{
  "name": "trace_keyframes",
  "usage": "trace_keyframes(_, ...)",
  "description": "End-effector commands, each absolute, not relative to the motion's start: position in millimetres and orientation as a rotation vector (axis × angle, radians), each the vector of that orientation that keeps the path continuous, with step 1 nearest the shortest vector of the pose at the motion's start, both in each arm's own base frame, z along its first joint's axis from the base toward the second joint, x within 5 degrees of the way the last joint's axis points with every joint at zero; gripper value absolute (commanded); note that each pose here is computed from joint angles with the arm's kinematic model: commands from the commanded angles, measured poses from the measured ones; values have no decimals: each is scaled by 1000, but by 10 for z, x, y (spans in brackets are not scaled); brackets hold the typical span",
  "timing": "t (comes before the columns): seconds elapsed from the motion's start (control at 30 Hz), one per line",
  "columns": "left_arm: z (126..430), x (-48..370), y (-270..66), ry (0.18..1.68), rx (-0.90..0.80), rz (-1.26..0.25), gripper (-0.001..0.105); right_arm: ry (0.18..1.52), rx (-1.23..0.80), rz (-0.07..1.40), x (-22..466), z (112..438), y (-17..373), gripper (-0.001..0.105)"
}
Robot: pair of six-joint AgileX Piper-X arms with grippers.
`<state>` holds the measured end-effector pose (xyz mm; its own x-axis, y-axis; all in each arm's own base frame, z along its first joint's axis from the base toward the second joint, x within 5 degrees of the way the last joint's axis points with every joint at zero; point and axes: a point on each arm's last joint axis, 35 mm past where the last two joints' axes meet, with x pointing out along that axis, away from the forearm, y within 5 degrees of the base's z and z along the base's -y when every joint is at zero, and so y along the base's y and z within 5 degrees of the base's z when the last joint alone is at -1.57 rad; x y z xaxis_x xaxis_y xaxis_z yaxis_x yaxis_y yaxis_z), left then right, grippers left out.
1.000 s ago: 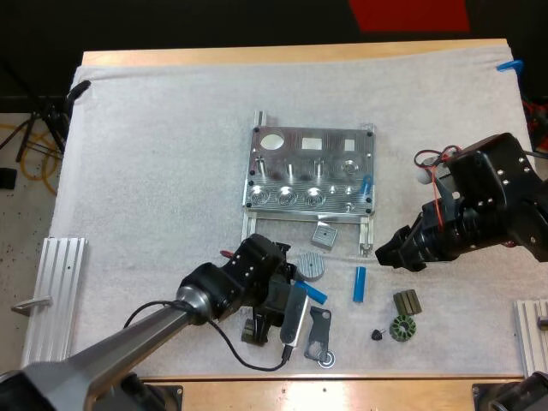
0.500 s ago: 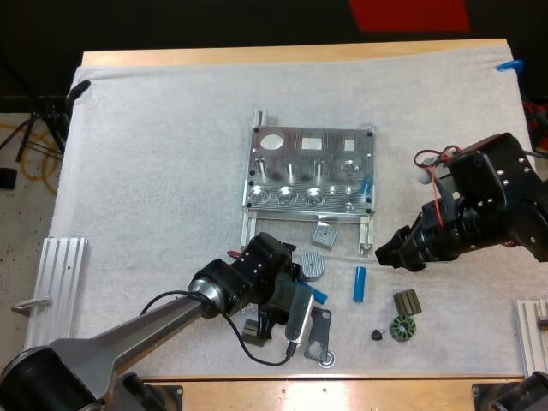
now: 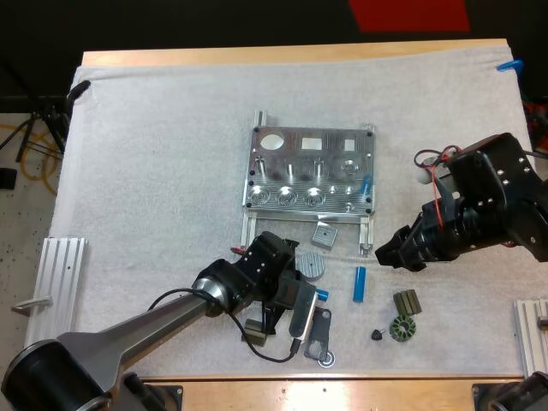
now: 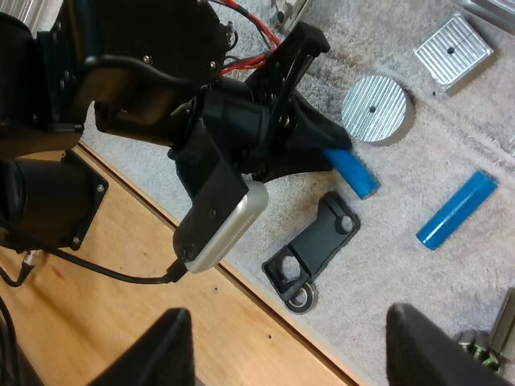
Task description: Load cells from right to left
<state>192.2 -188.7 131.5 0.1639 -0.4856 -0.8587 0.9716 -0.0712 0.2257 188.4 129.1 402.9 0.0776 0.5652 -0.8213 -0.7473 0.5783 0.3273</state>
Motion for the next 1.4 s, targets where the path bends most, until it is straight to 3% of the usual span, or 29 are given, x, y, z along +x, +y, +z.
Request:
trace_keyframes(0.0, 1309, 1950, -1879, 647, 1060, -1275, 0, 1100, -189, 1004, 1870, 4062, 1278, 52)
trace_keyframes(0.23, 1304, 1944, -1828, 807, 970, -1108, 0, 1101, -191, 1002, 1870, 4062, 1277, 52)
trace_keyframes(0.5, 1521, 1791, -1727, 922, 807, -1117, 0, 1081, -207, 976, 1893, 4066, 1280, 52)
trace_keyframes(0.7, 1863, 1697, -1644, 853, 731, -1082, 0, 1067, -171, 974, 1932, 4025, 1308, 52)
trace_keyframes(1.07, 2547, 1448, -1415, 632, 530, -995, 0, 1110, 56, 1095, 2031, 3556, 1439, 52)
trace_keyframes(1.37, 2718, 1358, -1332, 548, 501, -988, 0, 1082, 273, 1168, 2129, 3355, 1552, 52)
